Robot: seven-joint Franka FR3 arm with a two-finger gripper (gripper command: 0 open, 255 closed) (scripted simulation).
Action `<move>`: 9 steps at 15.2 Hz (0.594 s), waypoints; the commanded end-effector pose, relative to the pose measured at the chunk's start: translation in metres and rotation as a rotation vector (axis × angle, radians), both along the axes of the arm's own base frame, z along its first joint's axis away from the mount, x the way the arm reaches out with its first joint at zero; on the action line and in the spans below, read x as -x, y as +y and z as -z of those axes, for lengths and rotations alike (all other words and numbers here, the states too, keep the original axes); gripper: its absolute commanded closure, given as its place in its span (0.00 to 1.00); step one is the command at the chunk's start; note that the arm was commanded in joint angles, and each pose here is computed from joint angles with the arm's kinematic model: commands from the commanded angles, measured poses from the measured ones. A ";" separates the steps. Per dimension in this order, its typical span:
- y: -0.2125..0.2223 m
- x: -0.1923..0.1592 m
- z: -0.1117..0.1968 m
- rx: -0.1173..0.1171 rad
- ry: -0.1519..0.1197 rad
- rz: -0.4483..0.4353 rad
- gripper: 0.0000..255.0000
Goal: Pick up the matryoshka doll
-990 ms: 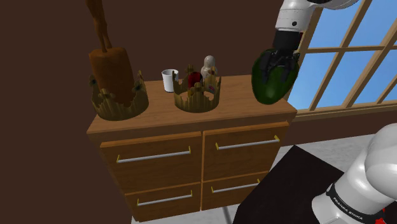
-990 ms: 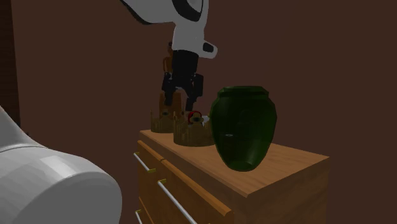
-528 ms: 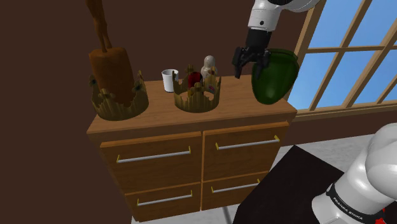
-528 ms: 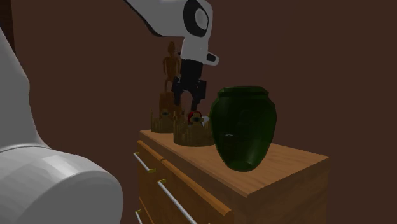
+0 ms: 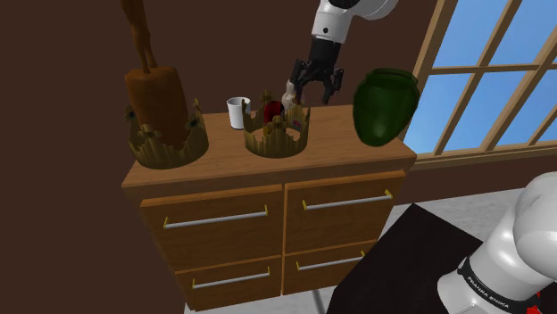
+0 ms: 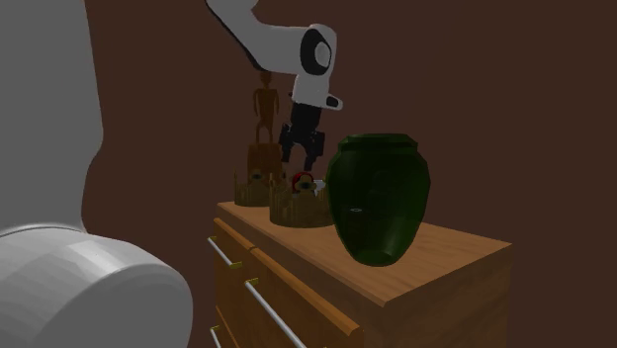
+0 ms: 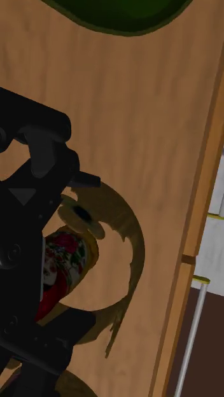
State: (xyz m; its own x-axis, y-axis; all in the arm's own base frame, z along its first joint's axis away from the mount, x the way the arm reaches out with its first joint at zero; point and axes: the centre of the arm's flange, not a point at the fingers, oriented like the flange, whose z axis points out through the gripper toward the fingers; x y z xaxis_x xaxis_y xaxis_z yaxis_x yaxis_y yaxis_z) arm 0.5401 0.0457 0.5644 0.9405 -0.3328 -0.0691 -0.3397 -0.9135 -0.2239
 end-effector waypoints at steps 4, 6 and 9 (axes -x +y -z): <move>0.013 -0.062 0.000 -0.026 -0.018 0.029 0.00; 0.018 -0.086 0.000 -0.037 -0.025 0.040 0.00; 0.024 -0.118 -0.001 -0.051 -0.034 0.055 0.00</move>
